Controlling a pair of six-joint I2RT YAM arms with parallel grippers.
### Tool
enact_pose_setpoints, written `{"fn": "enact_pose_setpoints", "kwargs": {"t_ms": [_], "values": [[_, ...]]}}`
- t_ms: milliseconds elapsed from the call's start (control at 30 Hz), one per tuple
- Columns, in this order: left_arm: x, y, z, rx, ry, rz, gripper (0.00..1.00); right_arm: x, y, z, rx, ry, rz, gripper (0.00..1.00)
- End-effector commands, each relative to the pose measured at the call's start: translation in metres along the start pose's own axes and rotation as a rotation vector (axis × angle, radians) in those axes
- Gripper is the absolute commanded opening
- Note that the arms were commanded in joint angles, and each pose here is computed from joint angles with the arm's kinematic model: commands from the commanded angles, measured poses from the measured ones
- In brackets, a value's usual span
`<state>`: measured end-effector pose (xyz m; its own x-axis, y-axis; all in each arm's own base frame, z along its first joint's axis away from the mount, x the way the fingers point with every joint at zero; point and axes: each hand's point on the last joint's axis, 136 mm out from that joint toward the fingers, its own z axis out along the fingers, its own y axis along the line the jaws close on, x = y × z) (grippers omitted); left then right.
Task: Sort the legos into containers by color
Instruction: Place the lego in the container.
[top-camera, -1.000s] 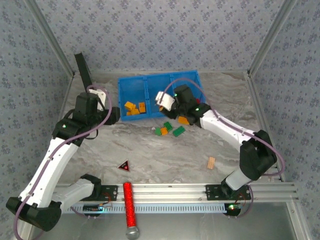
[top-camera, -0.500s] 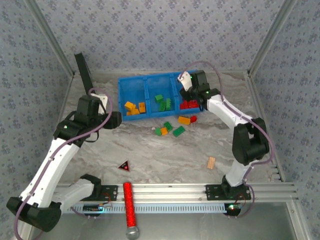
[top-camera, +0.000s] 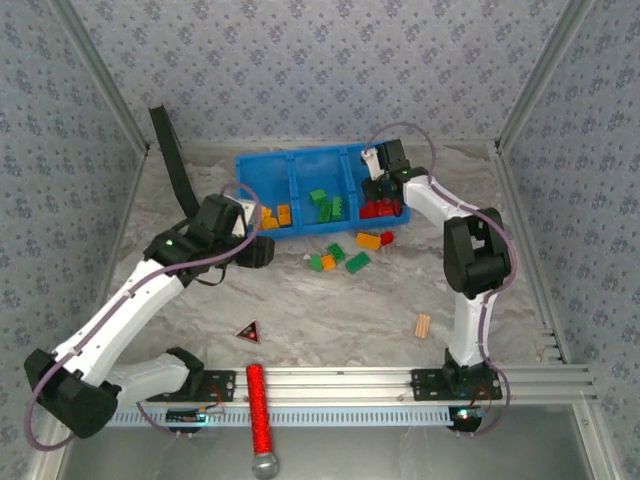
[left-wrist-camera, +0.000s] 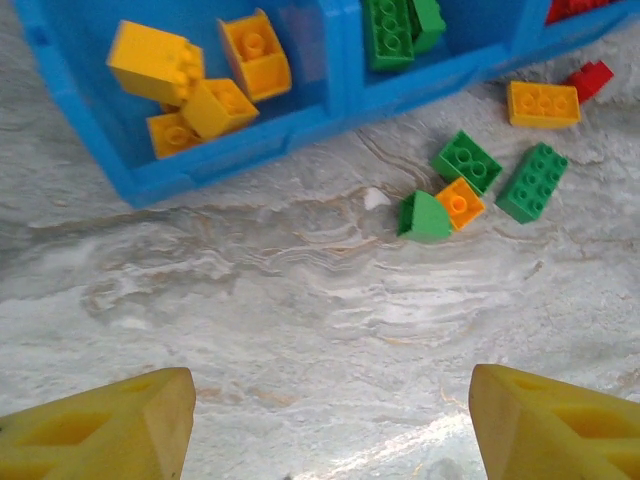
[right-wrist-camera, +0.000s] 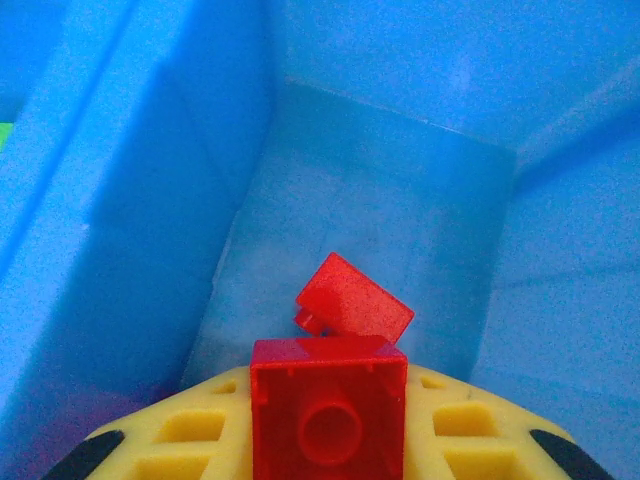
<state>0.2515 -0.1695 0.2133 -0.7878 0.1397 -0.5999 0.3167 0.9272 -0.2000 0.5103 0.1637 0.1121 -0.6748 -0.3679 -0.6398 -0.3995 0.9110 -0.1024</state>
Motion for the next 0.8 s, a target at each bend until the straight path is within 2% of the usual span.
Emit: {"fn": "enact_pose_setpoints", "kwargs": {"t_ms": [0,167,467,767], "values": [[-0.002,-0.023,0.015,0.066,-0.007,0.005,0.73,-0.003,-0.002,0.002,-0.004,0.015,0.041,0.27],[0.006,-0.034,0.049,0.052,0.055,0.039,0.73,0.0,-0.002,0.001,0.0,0.019,0.035,0.36],[0.013,-0.051,0.104,0.065,0.135,-0.015,0.73,-0.009,-0.007,-0.023,0.022,-0.015,0.011,0.5],[0.021,-0.064,0.142,0.066,0.216,-0.072,0.72,-0.025,-0.007,-0.049,0.022,-0.07,0.003,0.52]]}}
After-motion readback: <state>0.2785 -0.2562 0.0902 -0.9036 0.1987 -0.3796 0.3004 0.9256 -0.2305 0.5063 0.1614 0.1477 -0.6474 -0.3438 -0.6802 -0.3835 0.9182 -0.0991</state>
